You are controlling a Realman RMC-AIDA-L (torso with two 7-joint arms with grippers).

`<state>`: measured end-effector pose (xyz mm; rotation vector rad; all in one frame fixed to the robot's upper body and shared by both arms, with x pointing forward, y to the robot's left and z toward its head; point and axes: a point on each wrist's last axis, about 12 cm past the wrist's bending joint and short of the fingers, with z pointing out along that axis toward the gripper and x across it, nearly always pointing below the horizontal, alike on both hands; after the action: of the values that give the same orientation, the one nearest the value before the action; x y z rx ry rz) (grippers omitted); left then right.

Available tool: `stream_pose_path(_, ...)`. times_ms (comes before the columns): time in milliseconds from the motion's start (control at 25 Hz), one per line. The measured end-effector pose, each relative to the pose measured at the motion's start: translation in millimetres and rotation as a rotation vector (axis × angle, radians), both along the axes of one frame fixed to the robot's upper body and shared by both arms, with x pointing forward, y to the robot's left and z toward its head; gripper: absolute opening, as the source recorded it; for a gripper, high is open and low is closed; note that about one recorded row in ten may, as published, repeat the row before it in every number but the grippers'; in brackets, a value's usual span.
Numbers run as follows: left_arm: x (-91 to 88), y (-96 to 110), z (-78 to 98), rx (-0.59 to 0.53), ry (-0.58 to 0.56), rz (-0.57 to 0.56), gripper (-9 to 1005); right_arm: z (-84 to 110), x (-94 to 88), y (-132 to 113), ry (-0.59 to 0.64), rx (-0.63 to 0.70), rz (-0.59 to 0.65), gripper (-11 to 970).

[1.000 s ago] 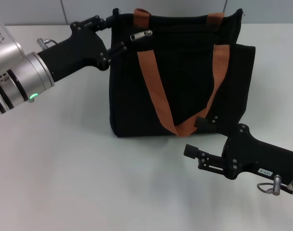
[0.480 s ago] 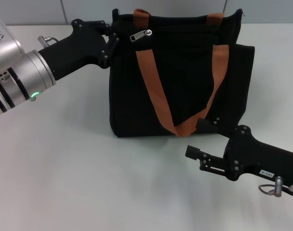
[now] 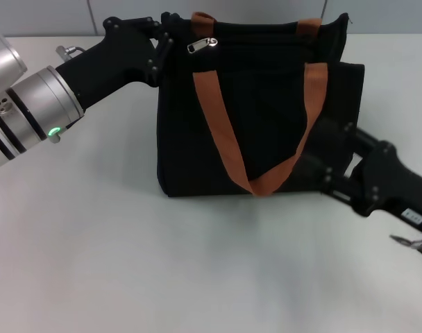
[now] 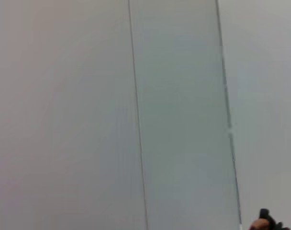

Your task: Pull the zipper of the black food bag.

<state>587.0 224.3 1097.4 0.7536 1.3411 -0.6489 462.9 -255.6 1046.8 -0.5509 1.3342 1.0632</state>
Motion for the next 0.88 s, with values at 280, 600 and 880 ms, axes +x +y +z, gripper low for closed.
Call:
stream_pose_path(280,-1.6,-14,5.0,-0.021,-0.019,-0.06,29,16.5,15.8,2,0.111,0.23,-0.011,719)
stream_pose_path(600,-5.5,-34,14.1,-0.034,-0.077,-0.154,30,29.4,34.6,13,0.199,0.367,0.037,710)
stream_pose_path(880,-6.6,-36,12.7,-0.034,-0.073,-0.149,30,26.6,48.1,18,0.276,0.355,0.01,700)
